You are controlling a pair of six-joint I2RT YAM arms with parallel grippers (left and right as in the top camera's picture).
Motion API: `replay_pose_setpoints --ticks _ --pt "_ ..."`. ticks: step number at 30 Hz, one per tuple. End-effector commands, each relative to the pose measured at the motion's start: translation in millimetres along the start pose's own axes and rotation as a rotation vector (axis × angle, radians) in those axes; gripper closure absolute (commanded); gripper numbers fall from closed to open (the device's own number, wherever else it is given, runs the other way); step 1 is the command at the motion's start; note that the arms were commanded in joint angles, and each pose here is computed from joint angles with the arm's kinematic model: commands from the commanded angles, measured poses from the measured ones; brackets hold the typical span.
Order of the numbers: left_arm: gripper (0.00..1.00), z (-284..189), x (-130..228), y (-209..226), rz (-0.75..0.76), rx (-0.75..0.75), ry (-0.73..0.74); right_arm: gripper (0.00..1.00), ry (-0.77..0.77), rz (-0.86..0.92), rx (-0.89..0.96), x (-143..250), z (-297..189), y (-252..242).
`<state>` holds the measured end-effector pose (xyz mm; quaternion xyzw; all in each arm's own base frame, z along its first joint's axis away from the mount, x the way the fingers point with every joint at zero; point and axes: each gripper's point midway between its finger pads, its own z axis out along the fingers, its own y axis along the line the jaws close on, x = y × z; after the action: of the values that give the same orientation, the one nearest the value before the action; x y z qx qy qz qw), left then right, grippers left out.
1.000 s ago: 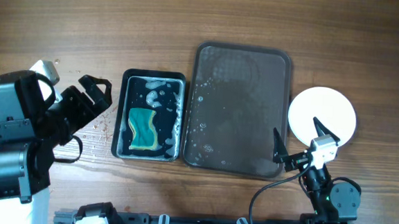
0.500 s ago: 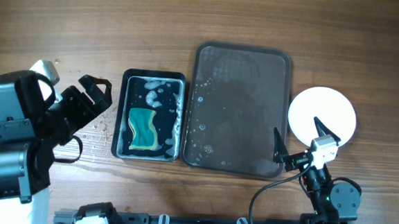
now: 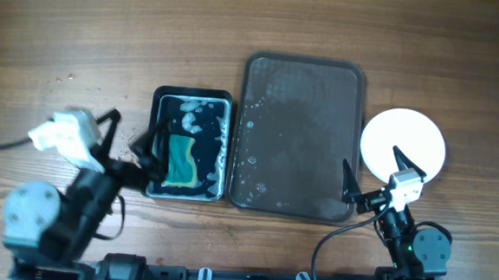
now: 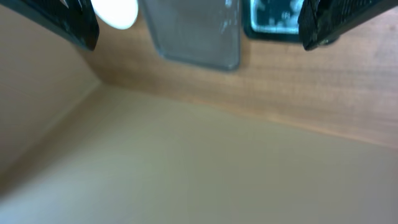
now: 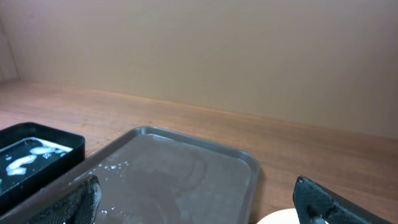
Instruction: Clean dirty plates on tray and stack at the side
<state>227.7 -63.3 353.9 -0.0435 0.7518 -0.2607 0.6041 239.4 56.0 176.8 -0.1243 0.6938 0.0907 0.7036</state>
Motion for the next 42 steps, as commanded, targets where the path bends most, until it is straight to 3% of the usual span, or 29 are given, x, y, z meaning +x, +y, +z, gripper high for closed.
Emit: replay_pose_setpoints --ticks 1,5,10,13,16,42 --pt "0.0 6.6 58.2 21.3 0.077 0.042 -0.01 0.0 -0.014 -0.008 0.011 -3.1 -0.6 -1.7" --pt "0.0 9.6 96.0 50.3 0.093 0.016 -0.098 0.0 -0.014 -0.009 0.011 -3.1 -0.6 -1.6" --pt "0.0 14.9 113.4 73.3 0.1 -0.018 -0.196 0.0 -0.014 -0.009 0.011 -3.2 -0.6 -1.7" --pt "0.0 26.0 131.6 86.2 0.101 -0.022 -0.204 0.0 -0.014 -0.008 0.011 -3.1 -0.6 -1.7" --pt "0.0 32.9 161.9 103.2 0.078 -0.067 -0.111 0.0 -0.014 -0.008 0.011 -3.1 -0.6 -1.7" --pt "0.0 32.9 161.4 103.0 0.079 -0.066 -0.113 0.0 -0.014 -0.008 0.011 -3.1 -0.6 -1.7"
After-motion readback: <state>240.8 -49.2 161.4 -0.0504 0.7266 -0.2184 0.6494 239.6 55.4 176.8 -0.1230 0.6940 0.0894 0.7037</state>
